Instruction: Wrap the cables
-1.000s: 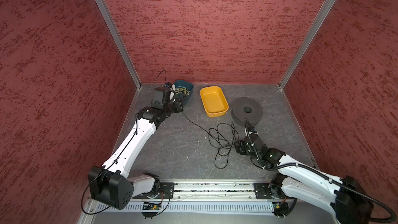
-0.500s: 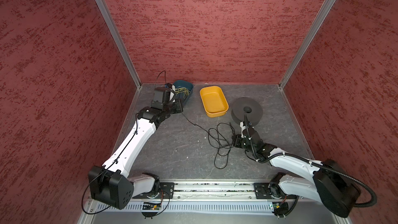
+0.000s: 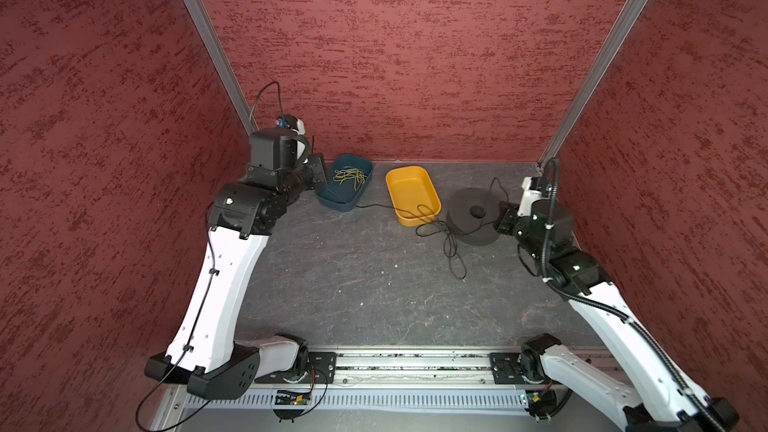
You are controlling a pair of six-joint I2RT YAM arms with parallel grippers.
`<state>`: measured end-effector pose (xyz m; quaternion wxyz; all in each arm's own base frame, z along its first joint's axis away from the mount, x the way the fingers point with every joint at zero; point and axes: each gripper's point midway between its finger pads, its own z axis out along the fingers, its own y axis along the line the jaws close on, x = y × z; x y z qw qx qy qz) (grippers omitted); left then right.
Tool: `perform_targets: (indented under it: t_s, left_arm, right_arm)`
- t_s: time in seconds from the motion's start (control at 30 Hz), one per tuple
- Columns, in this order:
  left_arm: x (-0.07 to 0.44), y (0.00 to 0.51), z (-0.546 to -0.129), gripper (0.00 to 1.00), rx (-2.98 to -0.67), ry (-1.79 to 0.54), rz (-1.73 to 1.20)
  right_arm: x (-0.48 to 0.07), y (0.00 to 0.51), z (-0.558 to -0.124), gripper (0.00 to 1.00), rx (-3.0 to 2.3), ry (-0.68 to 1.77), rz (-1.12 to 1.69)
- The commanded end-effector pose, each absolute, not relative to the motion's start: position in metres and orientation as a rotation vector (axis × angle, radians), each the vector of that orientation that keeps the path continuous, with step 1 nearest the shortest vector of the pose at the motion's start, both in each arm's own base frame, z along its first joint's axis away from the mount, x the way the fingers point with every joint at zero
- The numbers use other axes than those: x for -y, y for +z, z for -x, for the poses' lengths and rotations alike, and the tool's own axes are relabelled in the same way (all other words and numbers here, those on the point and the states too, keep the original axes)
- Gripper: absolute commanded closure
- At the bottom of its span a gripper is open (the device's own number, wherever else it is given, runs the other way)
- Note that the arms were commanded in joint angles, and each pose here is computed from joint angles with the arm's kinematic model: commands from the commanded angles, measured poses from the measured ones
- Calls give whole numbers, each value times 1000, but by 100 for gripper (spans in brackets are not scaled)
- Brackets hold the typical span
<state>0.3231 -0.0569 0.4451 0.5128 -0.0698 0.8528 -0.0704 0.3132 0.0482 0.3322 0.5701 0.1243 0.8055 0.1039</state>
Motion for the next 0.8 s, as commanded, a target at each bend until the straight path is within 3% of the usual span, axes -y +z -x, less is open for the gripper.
perform_targets:
  t_s: [0.0,0.2,0.33,0.43,0.77]
  left_arm:
    - [17,432,-296,100,-2158,140,208]
    - [-29,470,-272,100,-2059,427,301]
    - [-47,488,-264,100,-1996,481,333]
    - [-54,493,-262,100,-1984,485,335]
    - [-23,454,-276,100,-2043,270,264]
  right_arm:
    - [9,337,-291,100,-1932,-52,-389]
    - [55,370,-279,100,-1864,-155,-516]
    - [108,384,-254,100,-1772,-443,-702]
    - [115,390,-247,100,-1743,-431,-726]
    - [92,317,-282,98,-1934,-261,-691]
